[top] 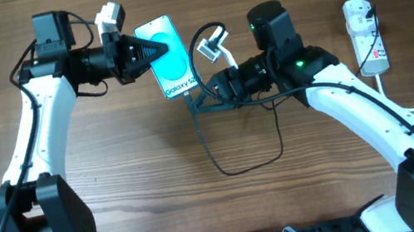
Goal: Plug charger to phone and switch on socket
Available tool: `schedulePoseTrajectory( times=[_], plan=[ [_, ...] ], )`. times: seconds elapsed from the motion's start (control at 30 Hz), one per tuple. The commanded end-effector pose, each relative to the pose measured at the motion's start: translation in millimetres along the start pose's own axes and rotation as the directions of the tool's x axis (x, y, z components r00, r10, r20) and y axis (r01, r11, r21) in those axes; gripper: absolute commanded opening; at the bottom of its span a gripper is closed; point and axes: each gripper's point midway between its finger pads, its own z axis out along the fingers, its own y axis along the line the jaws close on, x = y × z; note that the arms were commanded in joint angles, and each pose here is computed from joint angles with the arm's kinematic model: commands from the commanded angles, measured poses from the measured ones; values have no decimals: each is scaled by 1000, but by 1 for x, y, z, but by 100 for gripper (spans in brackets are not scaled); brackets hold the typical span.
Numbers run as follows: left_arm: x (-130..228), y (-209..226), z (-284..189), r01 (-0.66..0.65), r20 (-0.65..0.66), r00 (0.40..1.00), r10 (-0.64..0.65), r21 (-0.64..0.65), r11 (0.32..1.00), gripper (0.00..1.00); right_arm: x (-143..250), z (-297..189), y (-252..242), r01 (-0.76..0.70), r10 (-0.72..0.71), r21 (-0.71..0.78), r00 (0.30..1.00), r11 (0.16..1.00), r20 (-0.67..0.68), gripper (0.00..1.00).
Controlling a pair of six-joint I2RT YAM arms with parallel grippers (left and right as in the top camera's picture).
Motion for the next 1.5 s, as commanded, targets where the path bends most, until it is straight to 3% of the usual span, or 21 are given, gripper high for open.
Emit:
schedulePoseTrajectory(
  times=[0.0, 1.47],
  plan=[
    [6, -12, 6, -16, -34, 999, 17, 47, 999, 4, -3, -1, -6, 2, -2, 11, 1000, 1000, 9, 4],
    [19, -15, 28, -16, -97, 995, 21, 57, 998, 4, -42, -31, -2, 37, -42, 38, 990, 999, 136, 4]
  ],
)
